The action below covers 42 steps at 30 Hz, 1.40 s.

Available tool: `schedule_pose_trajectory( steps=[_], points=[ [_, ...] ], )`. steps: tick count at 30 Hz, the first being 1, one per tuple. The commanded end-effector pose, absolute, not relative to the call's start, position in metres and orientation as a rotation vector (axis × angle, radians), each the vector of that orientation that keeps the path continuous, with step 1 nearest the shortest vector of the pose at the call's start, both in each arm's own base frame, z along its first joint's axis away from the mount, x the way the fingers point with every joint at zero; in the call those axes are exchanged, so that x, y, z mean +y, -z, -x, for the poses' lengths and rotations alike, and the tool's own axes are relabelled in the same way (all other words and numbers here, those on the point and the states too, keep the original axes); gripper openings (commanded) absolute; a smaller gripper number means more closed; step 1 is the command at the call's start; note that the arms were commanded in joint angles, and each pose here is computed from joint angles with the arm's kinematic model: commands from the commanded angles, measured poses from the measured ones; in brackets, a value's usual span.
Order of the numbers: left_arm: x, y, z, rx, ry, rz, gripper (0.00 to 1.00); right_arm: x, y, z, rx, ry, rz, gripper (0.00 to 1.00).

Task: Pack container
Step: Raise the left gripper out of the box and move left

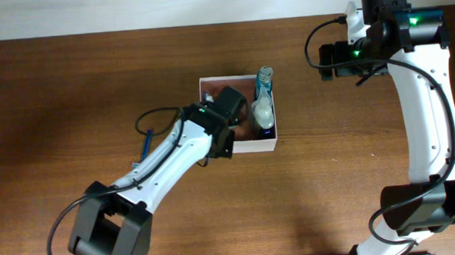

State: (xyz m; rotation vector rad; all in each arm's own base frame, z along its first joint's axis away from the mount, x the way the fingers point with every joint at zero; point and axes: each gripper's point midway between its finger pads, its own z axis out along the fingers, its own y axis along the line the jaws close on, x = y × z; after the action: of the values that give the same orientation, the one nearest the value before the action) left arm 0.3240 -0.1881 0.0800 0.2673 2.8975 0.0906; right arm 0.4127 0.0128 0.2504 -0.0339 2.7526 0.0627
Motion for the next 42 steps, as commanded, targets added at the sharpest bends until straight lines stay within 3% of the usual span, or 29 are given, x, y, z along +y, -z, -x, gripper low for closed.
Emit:
schedule_pose_trajectory(
  steps=[1, 9, 15, 23, 34, 42],
  points=[
    [-0.174, -0.081, -0.331, 2.881, -0.143, -0.246, 0.0, 0.013, -0.259, -0.413, 2.727, -0.069, 0.032, 0.98],
    [-0.169, -0.117, -0.319, 2.848, -0.074, -0.287, 0.0, 0.013, -0.259, -0.413, 2.727, -0.069, 0.032, 0.98],
    [-0.117, -0.152, -0.327, 2.76, -0.236, -0.151, 0.0, 0.013, -0.259, -0.413, 2.727, -0.069, 0.032, 0.98],
    [-0.052, -0.152, -0.339, 2.785, -0.298, 0.098, 0.0, 0.013, -0.259, -0.413, 2.727, -0.069, 0.032, 0.99],
    [0.0, -0.149, -0.356, 2.795, -0.241, 0.147, 0.0, 0.013, -0.259, -0.413, 2.727, -0.069, 0.032, 0.99],
    [-0.014, -0.152, -0.373, 2.75, -0.1, -0.077, 0.02, 0.013, -0.259, -0.413, 2.727, -0.069, 0.032, 0.98]
  ],
)
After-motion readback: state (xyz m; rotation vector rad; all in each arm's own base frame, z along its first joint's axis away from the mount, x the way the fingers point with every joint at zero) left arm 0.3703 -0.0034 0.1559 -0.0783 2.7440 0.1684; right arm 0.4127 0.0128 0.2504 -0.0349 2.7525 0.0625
